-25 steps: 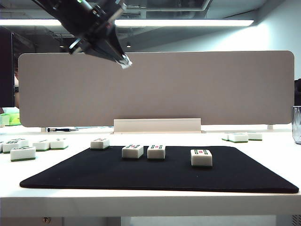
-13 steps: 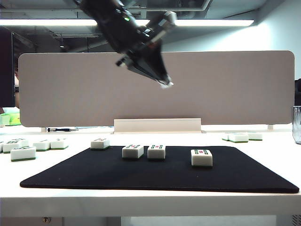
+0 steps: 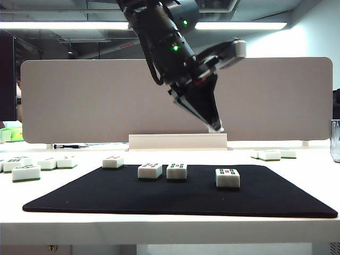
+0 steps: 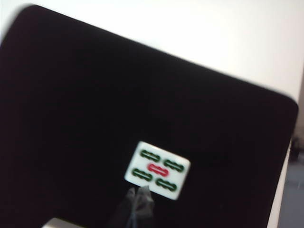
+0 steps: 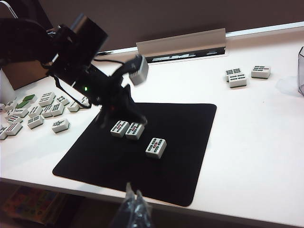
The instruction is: Arrange four mahjong tiles into a neat stack, creating two layers of paired tiles.
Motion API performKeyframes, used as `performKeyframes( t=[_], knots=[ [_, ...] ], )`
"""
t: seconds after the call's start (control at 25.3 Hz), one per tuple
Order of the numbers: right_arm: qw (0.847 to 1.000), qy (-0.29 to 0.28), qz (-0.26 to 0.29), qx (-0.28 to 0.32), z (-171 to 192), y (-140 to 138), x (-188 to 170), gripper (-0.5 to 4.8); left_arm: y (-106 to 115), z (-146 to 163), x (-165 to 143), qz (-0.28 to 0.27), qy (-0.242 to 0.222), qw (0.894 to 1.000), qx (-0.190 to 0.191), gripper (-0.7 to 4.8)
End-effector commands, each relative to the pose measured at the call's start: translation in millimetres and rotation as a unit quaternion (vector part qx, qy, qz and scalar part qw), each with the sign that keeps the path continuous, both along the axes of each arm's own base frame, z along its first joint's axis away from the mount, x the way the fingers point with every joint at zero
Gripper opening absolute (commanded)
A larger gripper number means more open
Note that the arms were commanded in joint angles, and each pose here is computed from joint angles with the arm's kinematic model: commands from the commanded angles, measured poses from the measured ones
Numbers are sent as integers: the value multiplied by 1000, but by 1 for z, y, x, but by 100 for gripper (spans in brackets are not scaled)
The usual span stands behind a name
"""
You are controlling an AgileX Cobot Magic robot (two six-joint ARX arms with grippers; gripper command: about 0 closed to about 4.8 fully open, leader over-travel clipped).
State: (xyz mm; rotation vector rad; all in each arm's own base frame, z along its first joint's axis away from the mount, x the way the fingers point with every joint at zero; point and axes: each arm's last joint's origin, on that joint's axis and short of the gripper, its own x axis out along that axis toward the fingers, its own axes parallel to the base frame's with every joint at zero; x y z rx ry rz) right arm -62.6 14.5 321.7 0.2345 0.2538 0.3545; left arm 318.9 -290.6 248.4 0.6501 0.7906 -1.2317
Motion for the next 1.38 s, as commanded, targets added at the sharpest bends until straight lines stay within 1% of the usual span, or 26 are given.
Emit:
performKeyframes(
  t=[0.04, 0.08, 0.12, 0.2, 0.4, 0.51, 0.55, 0.59, 0.63, 0.67, 0.79, 0.95, 1.03, 1.07, 1.11, 1.19, 1.22, 1.34, 1.38],
  knots=[
    [1000, -14, 1, -2, 1, 0, -3, -1, -5, -4, -6, -37, -24, 998, 34, 72],
    [1000, -14, 1, -2, 1, 0, -3, -1, -7, -7, -7, -45, -29, 998, 43, 114],
    [1000, -14, 1, -2, 1, 0, -3, -1, -9, -10, -7, -58, -39, 996, 52, 181],
    [1000, -12, 1, -2, 0, 0, -3, -1, -15, -16, -10, -85, -48, 994, 56, 250],
    [1000, -12, 1, -2, 0, 0, -3, -1, -27, -32, -12, -136, -71, 986, 71, 252],
    [1000, -11, 1, -2, 0, 0, -3, -1, -31, -40, -11, -141, -75, 984, 76, 252],
    [1000, -11, 1, -2, 0, 0, -3, -1, -32, -43, -10, -142, -79, 984, 79, 271],
    [1000, -10, 1, -1, 0, 0, -3, -1, -33, -45, -9, -147, -82, 982, 81, 303],
    [1000, -6, 1, -1, -1, 0, -3, -1, -33, -46, -8, -147, -85, 982, 81, 350],
    [1000, -3, 1, -1, -1, 0, -3, -1, -33, -46, -8, -146, -88, 982, 83, 355],
    [1000, 1, 1, -1, -2, 0, -3, -1, -34, -47, -7, -144, -91, 982, 82, 355],
    [1000, 1, 1, -1, -2, 0, -3, -1, -36, -59, -5, -146, -81, 982, 90, 353],
    [1000, 1, 1, -1, -2, 0, -3, -1, -37, -62, -4, -146, -78, 982, 92, 339],
    [1000, 1, 1, -1, -2, 0, -3, -1, -37, -62, -4, -145, -78, 982, 93, 326],
    [1000, 1, 1, -1, -2, 0, -3, -1, -36, -62, -4, -144, -78, 982, 93, 279],
    [1000, 1, 1, -1, -2, 0, -3, -1, -36, -62, -4, -143, -77, 982, 93, 202],
    [1000, 1, 1, -1, -2, 0, -3, -1, -36, -62, -4, -143, -77, 982, 93, 174],
    [1000, 1, 1, -1, -2, 0, -3, -1, -35, -57, -6, -142, -79, 982, 92, 169],
    [1000, 1, 1, -1, -2, 0, -3, -1, -32, -46, -8, -133, -94, 981, 104, 169]
  ],
)
